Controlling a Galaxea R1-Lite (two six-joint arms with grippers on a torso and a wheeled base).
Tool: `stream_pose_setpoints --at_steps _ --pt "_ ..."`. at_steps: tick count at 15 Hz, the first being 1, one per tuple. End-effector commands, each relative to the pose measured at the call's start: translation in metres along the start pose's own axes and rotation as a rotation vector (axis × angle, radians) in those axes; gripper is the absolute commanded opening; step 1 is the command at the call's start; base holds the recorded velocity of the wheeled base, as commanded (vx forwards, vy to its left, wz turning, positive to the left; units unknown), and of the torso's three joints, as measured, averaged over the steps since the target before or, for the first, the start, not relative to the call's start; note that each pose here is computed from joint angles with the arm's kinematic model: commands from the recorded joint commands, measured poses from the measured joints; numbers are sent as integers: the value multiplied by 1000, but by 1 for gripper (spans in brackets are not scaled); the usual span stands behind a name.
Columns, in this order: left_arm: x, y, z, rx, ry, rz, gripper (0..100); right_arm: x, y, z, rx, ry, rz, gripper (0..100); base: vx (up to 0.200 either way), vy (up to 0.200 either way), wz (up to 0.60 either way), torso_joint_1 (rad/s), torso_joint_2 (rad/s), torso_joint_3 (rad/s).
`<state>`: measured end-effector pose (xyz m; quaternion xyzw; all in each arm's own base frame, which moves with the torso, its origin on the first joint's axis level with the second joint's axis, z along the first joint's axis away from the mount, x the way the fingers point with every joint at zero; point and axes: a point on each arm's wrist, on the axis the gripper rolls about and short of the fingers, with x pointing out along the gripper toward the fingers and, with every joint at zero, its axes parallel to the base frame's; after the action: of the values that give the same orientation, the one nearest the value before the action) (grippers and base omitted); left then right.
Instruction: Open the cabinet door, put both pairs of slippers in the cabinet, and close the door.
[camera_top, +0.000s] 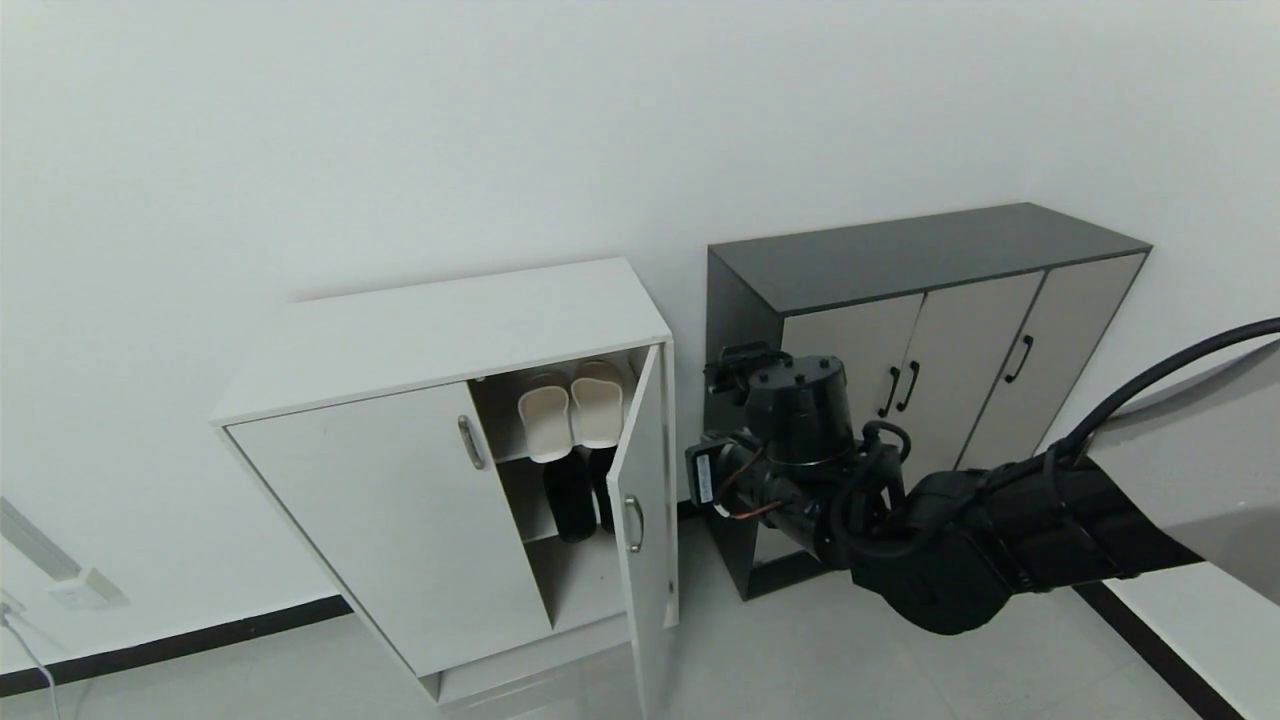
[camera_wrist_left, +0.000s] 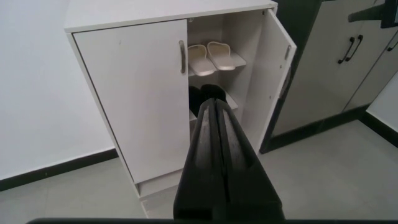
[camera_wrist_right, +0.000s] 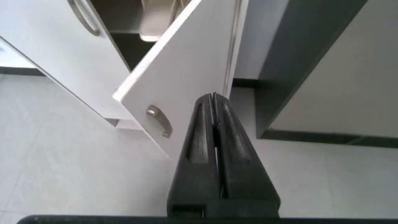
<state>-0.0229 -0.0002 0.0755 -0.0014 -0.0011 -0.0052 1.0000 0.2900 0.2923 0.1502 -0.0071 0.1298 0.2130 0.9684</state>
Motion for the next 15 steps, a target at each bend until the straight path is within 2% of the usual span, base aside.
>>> stream_pose_setpoints --at_steps 1,9,13,15 --pt "0 0 0 0 2 0 0 -2 2 2 4 -13 6 0 0 0 0 0 0 0" --pt "0 0 0 0 1 0 0 -3 1 -2 -9 -18 33 0 0 0 600 2 2 4" --pt "0 0 0 0 2 0 0 -4 -2 -5 -20 -44 24 0 0 0 0 0 0 0" --pt "0 0 0 0 2 0 0 -7 -9 -9 -68 -40 -2 0 0 0 0 0 0 0"
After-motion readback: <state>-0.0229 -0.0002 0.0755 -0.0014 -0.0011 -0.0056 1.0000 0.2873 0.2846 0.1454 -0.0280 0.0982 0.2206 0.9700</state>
